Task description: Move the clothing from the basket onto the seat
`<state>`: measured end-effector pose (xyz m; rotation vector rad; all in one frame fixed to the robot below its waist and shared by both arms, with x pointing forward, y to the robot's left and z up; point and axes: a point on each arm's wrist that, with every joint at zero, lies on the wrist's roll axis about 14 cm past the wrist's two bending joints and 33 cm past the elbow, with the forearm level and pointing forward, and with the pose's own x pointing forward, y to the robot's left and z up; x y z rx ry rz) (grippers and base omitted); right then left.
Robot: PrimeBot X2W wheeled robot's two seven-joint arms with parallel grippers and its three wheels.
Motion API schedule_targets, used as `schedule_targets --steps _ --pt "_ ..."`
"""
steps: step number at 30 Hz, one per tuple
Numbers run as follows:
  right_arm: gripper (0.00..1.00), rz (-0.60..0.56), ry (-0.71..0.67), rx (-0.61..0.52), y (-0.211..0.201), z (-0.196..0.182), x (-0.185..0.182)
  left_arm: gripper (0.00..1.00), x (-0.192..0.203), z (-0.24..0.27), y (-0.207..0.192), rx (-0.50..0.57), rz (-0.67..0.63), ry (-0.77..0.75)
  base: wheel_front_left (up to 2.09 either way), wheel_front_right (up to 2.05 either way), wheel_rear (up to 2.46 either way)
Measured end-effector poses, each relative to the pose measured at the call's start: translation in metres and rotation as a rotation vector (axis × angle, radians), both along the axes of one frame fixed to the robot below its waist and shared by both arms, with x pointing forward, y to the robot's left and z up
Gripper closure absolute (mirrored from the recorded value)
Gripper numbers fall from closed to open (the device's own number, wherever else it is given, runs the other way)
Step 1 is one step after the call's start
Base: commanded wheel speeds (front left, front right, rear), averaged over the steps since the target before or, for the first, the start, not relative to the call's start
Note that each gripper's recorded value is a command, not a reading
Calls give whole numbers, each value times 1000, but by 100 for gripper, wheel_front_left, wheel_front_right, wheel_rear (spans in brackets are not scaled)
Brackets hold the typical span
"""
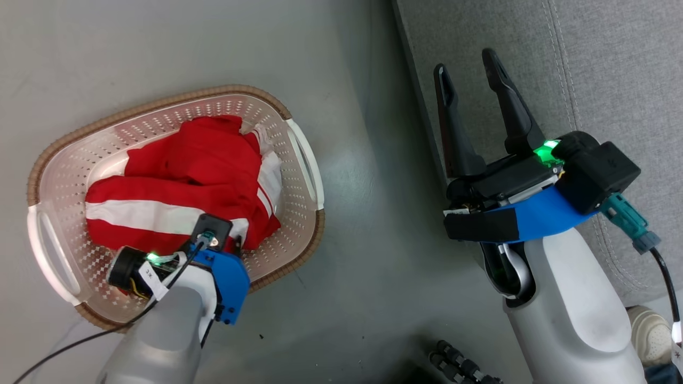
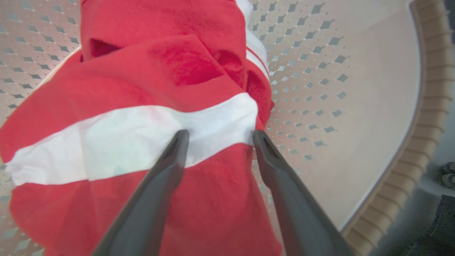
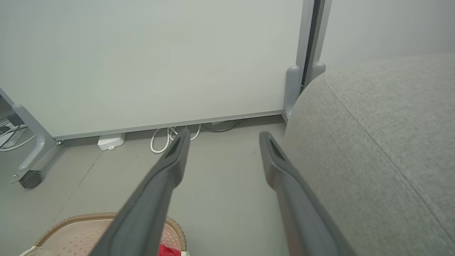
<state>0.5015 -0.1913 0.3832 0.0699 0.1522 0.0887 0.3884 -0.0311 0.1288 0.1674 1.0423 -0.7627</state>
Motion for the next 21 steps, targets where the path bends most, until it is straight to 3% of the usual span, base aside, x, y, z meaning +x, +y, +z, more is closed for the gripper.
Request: schedule_targets --steps 10,11,12,21 --pt "0 -1 3 17 0 -1 -1 0 -2 -23 31 207 -40 32 0 0 0" --pt "0 0 4 17 1 -1 -1 15 -1 -24 31 213 -43 35 0 0 0" --pt "0 -1 4 18 1 -1 -1 100 0 -24 31 215 -43 34 0 0 0" --pt "0 0 -12 19 0 9 -3 100 6 -16 30 198 -20 45 0 0 0"
